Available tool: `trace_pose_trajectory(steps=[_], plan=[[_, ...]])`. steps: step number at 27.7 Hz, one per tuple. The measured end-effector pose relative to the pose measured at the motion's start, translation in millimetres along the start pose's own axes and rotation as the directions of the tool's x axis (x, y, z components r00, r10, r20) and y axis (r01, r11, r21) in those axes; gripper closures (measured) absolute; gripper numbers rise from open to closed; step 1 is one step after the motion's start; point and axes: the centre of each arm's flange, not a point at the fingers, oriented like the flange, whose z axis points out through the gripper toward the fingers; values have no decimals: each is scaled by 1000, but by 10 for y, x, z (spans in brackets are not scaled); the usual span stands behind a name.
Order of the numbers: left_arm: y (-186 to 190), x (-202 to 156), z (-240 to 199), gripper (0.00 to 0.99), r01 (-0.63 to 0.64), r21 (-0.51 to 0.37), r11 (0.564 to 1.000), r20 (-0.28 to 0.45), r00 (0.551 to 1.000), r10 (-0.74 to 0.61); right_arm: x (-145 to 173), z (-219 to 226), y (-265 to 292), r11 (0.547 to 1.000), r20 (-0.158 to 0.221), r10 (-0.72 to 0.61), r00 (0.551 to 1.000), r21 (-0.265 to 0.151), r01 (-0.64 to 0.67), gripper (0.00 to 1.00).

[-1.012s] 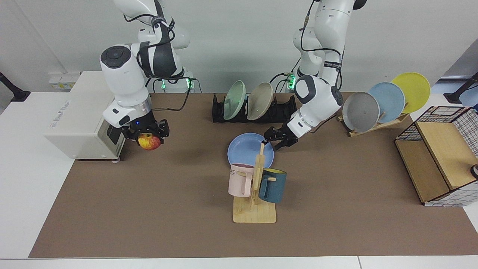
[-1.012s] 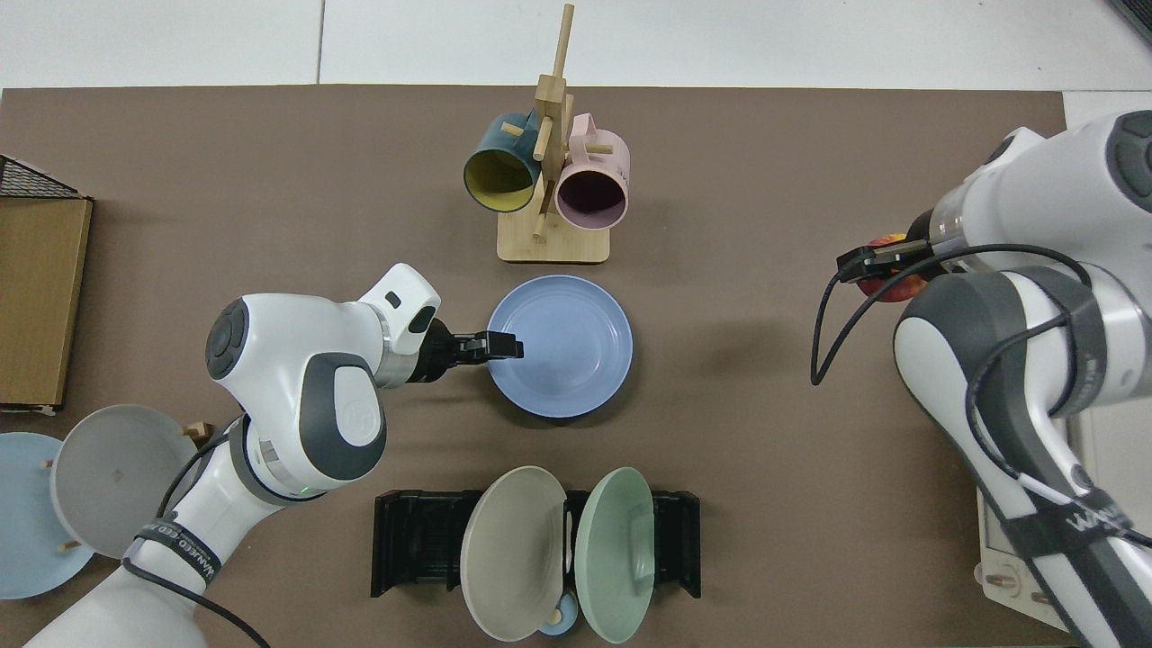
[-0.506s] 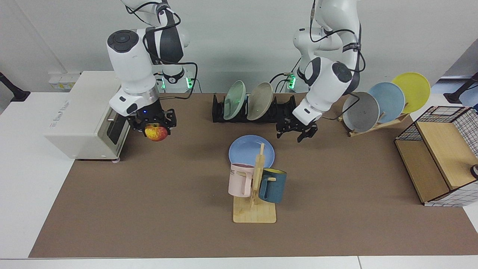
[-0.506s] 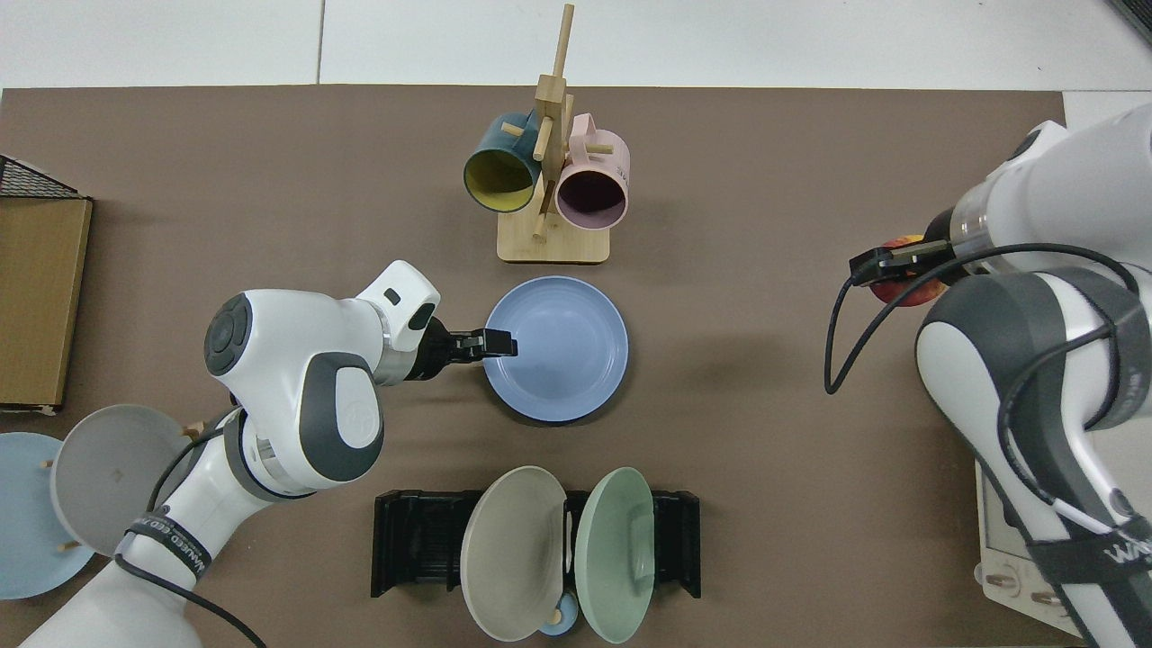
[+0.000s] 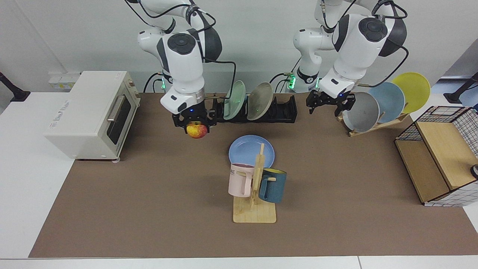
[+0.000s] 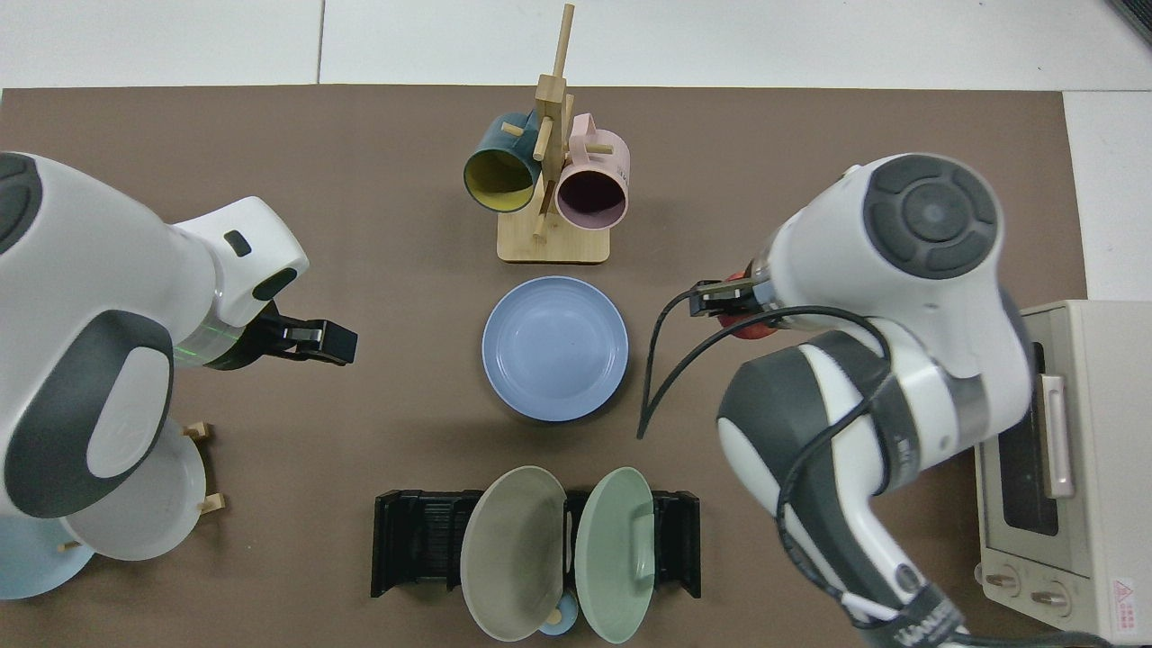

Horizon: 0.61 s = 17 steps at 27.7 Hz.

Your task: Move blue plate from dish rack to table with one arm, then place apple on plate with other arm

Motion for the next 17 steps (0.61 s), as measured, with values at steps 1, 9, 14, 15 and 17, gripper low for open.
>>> trace_pose_trajectory(steps=[1, 9, 14, 15, 17], plan=[[-15, 1, -69, 9, 2, 1, 1000, -5, 1000, -2, -39, 44, -137, 1000, 4, 10, 1000, -1, -10, 207], [-82, 14, -436, 4, 12, 5, 1000, -54, 998, -11, -250, 449, -917, 996, 19, 92, 996, -1, -92, 207], [-90, 25, -447, 0, 13, 5, 1000, -57, 998, -13, -335, 766, -1305, 990, 31, 141, 989, -9, -141, 207], [-99, 27, -444, 0, 14, 4, 1000, -56, 998, -14, -344, 832, -1388, 989, 33, 150, 988, -13, -149, 207], [-118, 32, -438, 0, 18, 4, 1000, -55, 998, -18, -358, 948, -1529, 986, 39, 165, 985, -17, -165, 207]])
